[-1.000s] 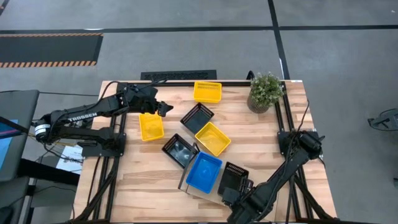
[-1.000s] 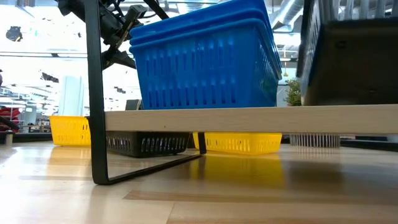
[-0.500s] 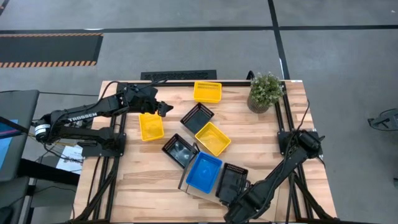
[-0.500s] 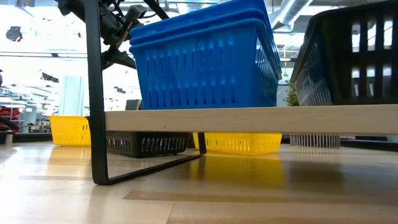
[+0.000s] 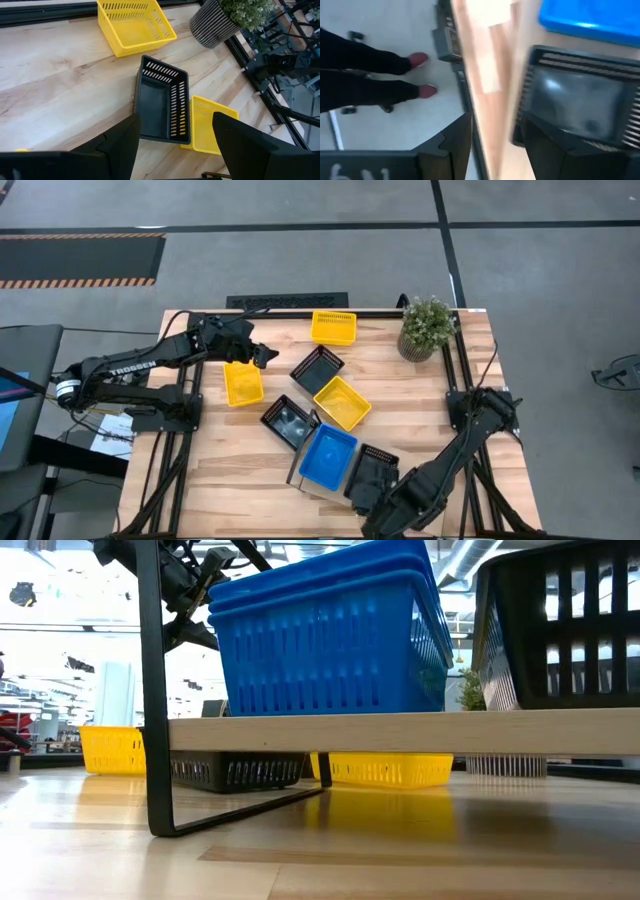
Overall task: Stack baskets on shelf by color
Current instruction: Put the bottom right yellow bin on the shelf
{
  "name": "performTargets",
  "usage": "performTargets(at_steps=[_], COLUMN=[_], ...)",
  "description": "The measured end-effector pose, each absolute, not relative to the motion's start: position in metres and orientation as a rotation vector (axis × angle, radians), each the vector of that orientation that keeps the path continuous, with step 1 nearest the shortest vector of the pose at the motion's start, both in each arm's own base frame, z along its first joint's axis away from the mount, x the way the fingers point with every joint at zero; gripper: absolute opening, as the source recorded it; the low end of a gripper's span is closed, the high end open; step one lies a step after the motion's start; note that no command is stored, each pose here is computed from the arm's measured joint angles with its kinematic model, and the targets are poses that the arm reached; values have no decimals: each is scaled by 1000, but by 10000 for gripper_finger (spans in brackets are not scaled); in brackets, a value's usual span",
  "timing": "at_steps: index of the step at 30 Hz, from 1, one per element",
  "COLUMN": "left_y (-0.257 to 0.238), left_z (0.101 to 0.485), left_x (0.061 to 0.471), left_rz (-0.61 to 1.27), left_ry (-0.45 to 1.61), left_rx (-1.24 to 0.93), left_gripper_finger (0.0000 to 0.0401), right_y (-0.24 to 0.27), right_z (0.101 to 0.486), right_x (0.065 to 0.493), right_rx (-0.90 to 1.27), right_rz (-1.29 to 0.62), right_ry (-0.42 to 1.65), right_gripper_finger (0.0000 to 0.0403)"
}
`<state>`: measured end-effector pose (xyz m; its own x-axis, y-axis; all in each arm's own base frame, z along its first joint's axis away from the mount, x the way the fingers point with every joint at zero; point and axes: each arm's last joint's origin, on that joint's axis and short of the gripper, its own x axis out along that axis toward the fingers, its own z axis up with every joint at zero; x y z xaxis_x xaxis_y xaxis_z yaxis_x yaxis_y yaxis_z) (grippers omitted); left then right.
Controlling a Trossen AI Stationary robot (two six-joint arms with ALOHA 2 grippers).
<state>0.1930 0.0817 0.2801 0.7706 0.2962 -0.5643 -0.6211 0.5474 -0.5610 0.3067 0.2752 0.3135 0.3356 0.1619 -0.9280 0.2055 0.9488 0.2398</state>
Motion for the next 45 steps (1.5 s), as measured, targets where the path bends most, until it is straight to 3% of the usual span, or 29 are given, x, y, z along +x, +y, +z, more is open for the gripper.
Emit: performTargets(at_steps=[10,25,32,39,45], left_y=[80,78,78,78,78], left_z=[280,277,275,275,275], left_x=[194,192,190,190,190], left_rz=[503,481,485,500,521], left_ry=[455,498,530,527,523], left_rx=[-836,-853,-838,-839,-834], left_gripper_finger=[238,238,238,238,238], right_y=[230,102,49,22,26], right_z=[364,375,359,327,306], right_x=[300,356,369,339,301], right_rx=[271,397,260,202,49], right_rz=[-258,-600,-614,-648,-310], right_ry=[1217,1083,1190,1326,1247], right_gripper_finger=[189,196,196,196,199])
